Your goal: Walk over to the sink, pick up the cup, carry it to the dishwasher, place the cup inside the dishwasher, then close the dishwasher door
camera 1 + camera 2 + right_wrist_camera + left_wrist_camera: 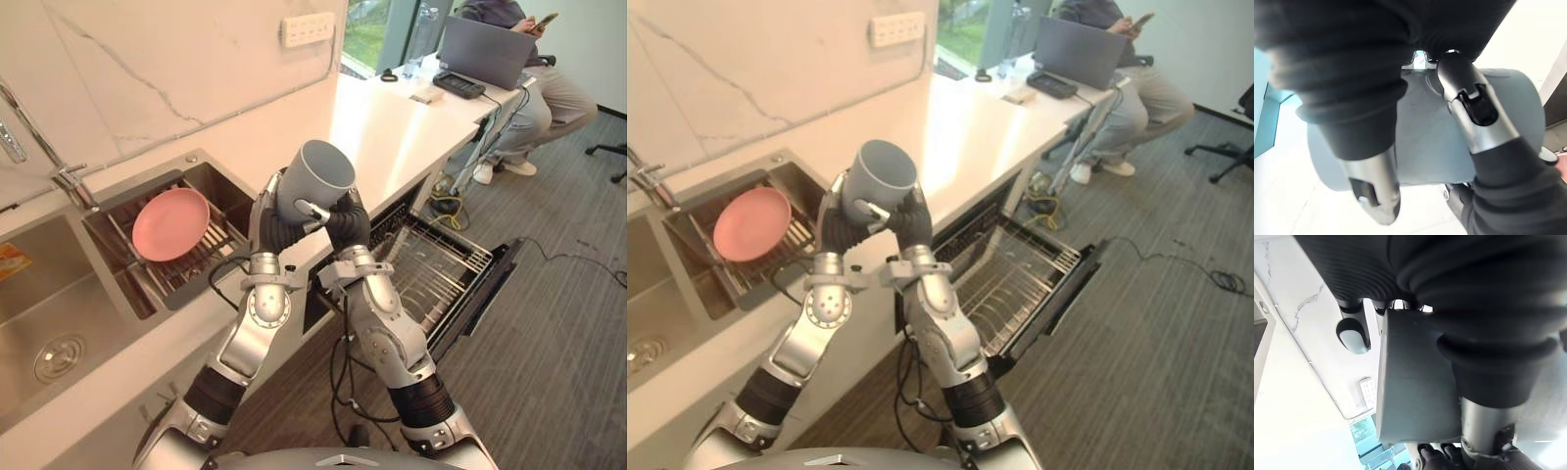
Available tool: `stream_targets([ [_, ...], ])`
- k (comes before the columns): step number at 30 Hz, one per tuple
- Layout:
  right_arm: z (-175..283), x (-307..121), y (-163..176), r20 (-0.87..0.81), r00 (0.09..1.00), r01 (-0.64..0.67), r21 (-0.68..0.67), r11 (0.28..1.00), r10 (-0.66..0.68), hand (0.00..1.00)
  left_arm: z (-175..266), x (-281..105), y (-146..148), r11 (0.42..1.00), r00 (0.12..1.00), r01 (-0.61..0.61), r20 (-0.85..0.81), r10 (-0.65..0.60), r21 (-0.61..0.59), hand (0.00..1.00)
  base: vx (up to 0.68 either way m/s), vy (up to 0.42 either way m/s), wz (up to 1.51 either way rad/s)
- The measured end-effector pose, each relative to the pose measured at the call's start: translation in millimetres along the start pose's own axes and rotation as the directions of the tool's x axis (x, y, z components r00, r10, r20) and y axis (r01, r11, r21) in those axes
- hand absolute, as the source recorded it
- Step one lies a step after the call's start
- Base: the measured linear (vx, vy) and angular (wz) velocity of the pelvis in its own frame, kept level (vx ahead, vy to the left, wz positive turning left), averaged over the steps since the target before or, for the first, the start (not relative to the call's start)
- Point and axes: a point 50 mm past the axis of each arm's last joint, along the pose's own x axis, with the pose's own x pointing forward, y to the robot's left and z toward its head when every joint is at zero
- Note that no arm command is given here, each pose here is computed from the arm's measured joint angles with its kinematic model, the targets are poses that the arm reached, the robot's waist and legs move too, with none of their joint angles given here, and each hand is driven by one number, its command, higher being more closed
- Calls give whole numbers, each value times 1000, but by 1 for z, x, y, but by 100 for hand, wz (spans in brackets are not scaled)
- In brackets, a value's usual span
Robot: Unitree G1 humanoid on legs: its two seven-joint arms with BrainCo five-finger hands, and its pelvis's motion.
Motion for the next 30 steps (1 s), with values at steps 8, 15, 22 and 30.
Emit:
stream_targets([
  [8, 4, 3, -1, 9, 1000, 0, -17, 1000, 0, 0, 1, 0, -1, 1000, 1000, 7, 6, -7, -1, 100, 0, 0, 0],
  [15, 6, 5, -2, 19, 999, 27, -19, 999, -27, 100, -4, -1, -4, 1000, 1000, 19, -13, -19, 13, 100, 0, 0, 0],
  [22, 10, 7, -7, 25, 999, 31, -47, 998, -30, 100, -7, -2, -5, 999, 999, 29, -20, -29, 25, 100, 0, 0, 0],
  [30, 11, 10, -5, 27, 1000, 12, -122, 992, -9, 100, -11, -3, -5, 999, 999, 24, -26, -23, 38, 100, 0, 0, 0],
])
